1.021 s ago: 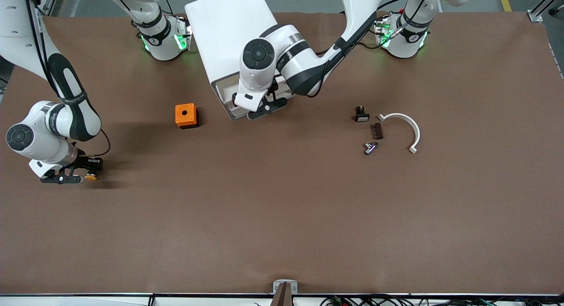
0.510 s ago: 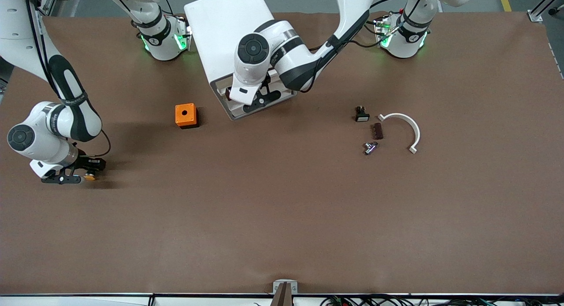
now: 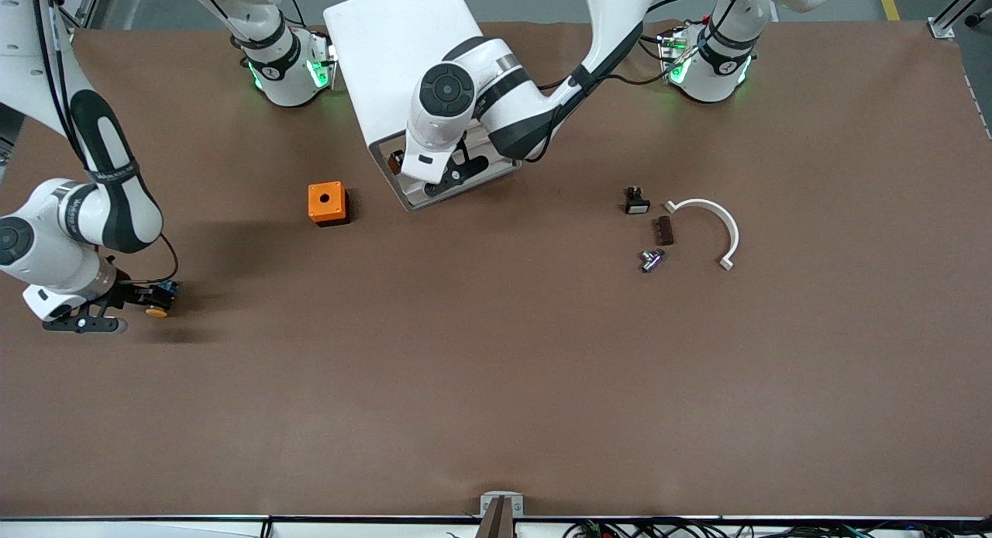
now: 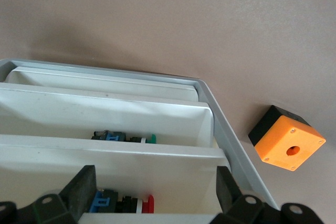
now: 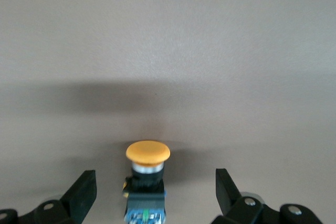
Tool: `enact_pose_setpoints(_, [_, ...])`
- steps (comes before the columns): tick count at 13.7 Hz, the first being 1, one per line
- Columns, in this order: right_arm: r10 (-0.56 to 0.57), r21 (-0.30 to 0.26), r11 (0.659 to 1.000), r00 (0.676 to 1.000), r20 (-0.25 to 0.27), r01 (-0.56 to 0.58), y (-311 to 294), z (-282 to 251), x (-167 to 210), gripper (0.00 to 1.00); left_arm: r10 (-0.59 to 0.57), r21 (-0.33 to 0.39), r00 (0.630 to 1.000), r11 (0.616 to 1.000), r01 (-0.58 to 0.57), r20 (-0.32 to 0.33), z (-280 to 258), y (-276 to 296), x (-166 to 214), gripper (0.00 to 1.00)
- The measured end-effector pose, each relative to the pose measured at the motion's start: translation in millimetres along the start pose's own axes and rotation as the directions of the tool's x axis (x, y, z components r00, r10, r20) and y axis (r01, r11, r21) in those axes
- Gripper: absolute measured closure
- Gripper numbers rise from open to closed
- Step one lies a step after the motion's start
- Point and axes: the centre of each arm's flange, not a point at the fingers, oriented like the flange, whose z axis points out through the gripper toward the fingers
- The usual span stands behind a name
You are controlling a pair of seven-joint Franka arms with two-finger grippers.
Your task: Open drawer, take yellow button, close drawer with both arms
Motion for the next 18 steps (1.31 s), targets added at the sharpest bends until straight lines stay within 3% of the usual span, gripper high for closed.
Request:
enact_pose_setpoints(3, [-0.02,0.006,1.0,0.999,0.028,0.019,-11.6,-66.0,5.6,0.0,0.014,-0.034,1.0,0.999,-0.014,-0.008,-10.5,4.2,10.8,0.0])
enact_pose_setpoints(7, [-0.029,0.037,0.999,0.997,0.073,0.027,-39.6,-149.9,7.9,0.0,0.076,-0.065,0.989,0.994,-0.084,-0.123,-60.1,-1.9,104.1,0.0])
enact_pose_setpoints(9, [-0.028,0.078,0.997,0.995,0.097,0.02,-56.2,-185.5,5.8,0.0,0.128,-0.049,0.976,0.989,-0.139,-0.178,-84.5,-12.8,150.3,0.0])
enact_pose_setpoints(14, [-0.014,0.083,0.997,0.996,0.09,0.007,-92.8,-259.6,1.4,0.0,0.271,0.003,0.934,0.961,-0.278,-0.233,-143.9,-56.6,260.7,0.0])
enact_pose_setpoints(16, [-0.002,0.082,0.997,0.996,0.087,-0.005,-108.8,-290.2,-0.4,0.0,0.302,0.037,0.912,0.952,-0.304,-0.276,-165.6,-74.9,293.7,0.0])
enact_pose_setpoints(18, [0.007,0.124,0.992,0.997,0.08,-0.017,-112.3,-323.1,-1.9,0.0,0.336,0.068,0.897,0.941,-0.33,-0.287,-183.5,-91.4,314.5,0.0])
